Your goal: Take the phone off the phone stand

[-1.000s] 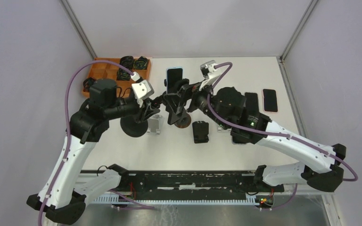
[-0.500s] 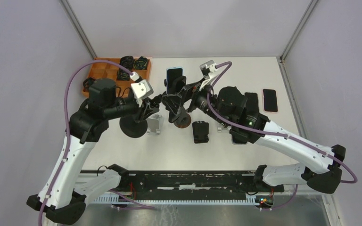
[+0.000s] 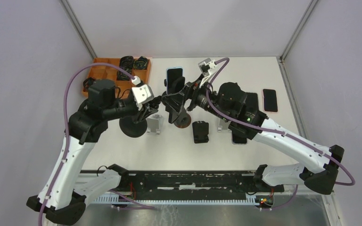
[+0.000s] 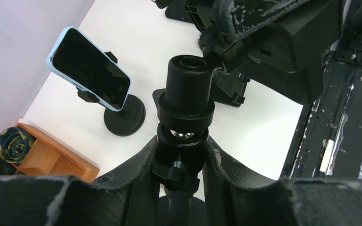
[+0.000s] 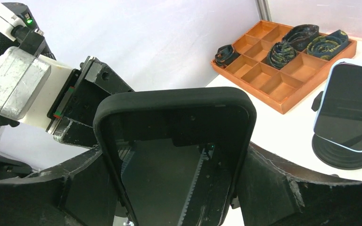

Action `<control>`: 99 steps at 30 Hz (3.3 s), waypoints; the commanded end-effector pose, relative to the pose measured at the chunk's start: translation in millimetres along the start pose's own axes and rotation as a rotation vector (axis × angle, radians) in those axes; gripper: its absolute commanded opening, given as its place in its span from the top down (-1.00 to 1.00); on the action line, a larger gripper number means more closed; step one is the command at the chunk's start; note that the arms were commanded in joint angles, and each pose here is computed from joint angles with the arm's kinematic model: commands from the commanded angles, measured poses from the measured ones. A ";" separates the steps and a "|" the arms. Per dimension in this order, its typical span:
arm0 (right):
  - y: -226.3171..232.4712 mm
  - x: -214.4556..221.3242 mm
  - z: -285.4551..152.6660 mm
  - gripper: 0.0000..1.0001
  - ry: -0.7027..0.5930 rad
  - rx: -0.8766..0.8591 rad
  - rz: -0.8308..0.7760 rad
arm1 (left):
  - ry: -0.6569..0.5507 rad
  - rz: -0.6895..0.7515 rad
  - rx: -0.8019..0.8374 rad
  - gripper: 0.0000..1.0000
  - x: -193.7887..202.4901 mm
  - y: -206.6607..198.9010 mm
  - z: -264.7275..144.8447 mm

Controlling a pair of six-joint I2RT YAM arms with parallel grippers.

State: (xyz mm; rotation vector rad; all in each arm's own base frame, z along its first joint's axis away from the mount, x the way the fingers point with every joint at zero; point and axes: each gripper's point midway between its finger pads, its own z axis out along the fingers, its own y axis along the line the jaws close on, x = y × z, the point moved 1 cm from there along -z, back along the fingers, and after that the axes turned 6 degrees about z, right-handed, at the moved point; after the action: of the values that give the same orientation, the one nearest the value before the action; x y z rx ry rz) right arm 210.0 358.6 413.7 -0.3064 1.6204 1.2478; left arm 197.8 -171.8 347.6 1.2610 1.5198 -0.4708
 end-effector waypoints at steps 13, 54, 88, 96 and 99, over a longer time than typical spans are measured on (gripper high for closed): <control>54.3 -117.2 -41.0 0.59 -0.399 -0.140 -0.029 | 0.109 0.340 0.020 0.96 37.5 -1.7 -7.7; 36.9 -190.8 -117.5 0.96 -0.664 0.043 0.040 | 0.396 0.524 -0.252 0.96 100.9 48.2 -15.4; 5.1 -164.9 -119.8 0.12 -0.480 0.212 -0.141 | 0.192 0.288 -0.330 0.96 27.8 66.3 -14.3; -66.2 -66.0 -93.3 -0.57 -0.125 0.401 -0.226 | 0.144 0.151 -0.386 0.96 13.1 75.1 -13.5; -93.8 12.1 -75.8 -0.77 0.093 0.380 -0.178 | 0.117 0.102 -0.419 0.96 4.3 81.3 -14.0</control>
State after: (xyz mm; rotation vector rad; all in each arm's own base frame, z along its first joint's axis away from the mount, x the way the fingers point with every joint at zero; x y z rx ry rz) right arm 233.9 229.9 447.3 -0.0913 1.5493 0.8045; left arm 251.2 -125.3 332.4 1.2234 1.5939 0.0137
